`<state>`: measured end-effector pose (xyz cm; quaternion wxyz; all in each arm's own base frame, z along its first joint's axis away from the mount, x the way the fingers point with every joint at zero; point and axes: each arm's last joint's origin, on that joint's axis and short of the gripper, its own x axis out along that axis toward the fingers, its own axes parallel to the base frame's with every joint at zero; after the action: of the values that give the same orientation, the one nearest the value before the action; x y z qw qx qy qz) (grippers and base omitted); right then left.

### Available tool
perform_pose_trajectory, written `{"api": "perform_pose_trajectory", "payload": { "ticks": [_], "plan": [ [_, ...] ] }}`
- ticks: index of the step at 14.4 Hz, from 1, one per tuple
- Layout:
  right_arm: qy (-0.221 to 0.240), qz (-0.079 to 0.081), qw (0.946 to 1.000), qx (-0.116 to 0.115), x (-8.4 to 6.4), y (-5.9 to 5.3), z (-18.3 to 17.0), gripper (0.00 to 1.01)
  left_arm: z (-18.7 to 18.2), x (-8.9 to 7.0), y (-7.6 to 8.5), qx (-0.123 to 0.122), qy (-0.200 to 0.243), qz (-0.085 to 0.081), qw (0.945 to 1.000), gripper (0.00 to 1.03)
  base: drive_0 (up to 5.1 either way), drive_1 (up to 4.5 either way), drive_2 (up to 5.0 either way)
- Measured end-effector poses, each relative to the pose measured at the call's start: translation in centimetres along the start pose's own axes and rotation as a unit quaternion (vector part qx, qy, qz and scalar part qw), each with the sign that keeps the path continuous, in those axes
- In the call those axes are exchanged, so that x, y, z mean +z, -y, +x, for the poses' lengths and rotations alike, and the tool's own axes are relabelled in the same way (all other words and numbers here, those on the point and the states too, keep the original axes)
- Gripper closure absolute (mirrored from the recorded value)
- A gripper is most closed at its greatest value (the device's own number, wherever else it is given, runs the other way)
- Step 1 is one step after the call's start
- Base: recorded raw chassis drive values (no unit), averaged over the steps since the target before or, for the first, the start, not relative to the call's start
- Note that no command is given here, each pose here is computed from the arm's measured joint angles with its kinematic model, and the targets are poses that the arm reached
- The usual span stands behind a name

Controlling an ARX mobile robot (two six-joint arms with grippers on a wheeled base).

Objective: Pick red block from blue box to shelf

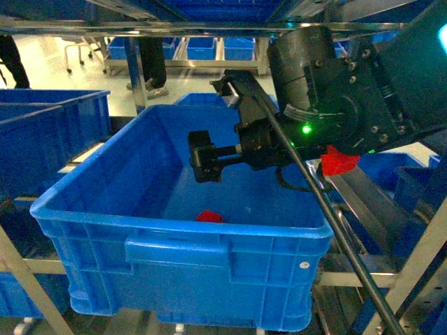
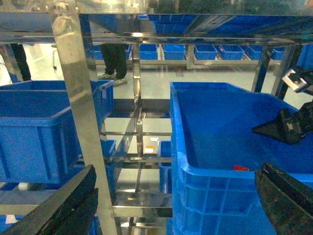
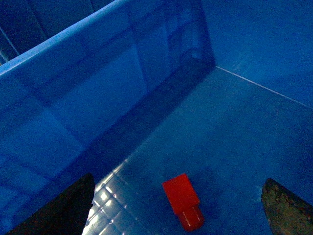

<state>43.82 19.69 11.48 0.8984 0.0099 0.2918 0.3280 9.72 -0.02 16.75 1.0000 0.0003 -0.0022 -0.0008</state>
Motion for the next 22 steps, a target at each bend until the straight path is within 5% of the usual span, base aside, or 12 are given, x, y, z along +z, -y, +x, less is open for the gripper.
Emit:
{"api": "perform_pose_trajectory", "payload": {
  "ticks": [4,6,10,16,20,22],
  "plan": [
    [-0.016,0.014,0.9997,0.012,-2.5,0.6,-2.2,0.03,0.0,0.0,0.0,0.0,0.0,0.0,1.0,0.05,0.0,0.0,0.0],
    [0.002,0.013,0.9996,0.024,-2.3,0.2,-3.8,0.03,0.0,0.0,0.0,0.0,0.0,0.0,1.0,0.05,0.0,0.0,0.0],
    [0.013,0.016,0.9997,0.009,-2.0,1.0,-4.7,0.03,0.0,0.0,0.0,0.0,0.0,0.0,1.0,0.05,0.0,0.0,0.0],
    [0.041,0.015,0.9987,0.027,-1.4,-0.6,-7.9,0.03,0.0,0.0,0.0,0.0,0.0,0.0,1.0,0.05,0.0,0.0,0.0],
    [0.072,0.029,0.9956,0.053,-0.9,-2.0,-12.0,0.03,0.0,0.0,0.0,0.0,0.0,0.0,1.0,0.05,0.0,0.0,0.0],
    [0.074,0.049,0.9947,0.052,-1.9,-1.7,-13.4,0.03,0.0,0.0,0.0,0.0,0.0,0.0,1.0,0.05,0.0,0.0,0.0]
  ]
}}
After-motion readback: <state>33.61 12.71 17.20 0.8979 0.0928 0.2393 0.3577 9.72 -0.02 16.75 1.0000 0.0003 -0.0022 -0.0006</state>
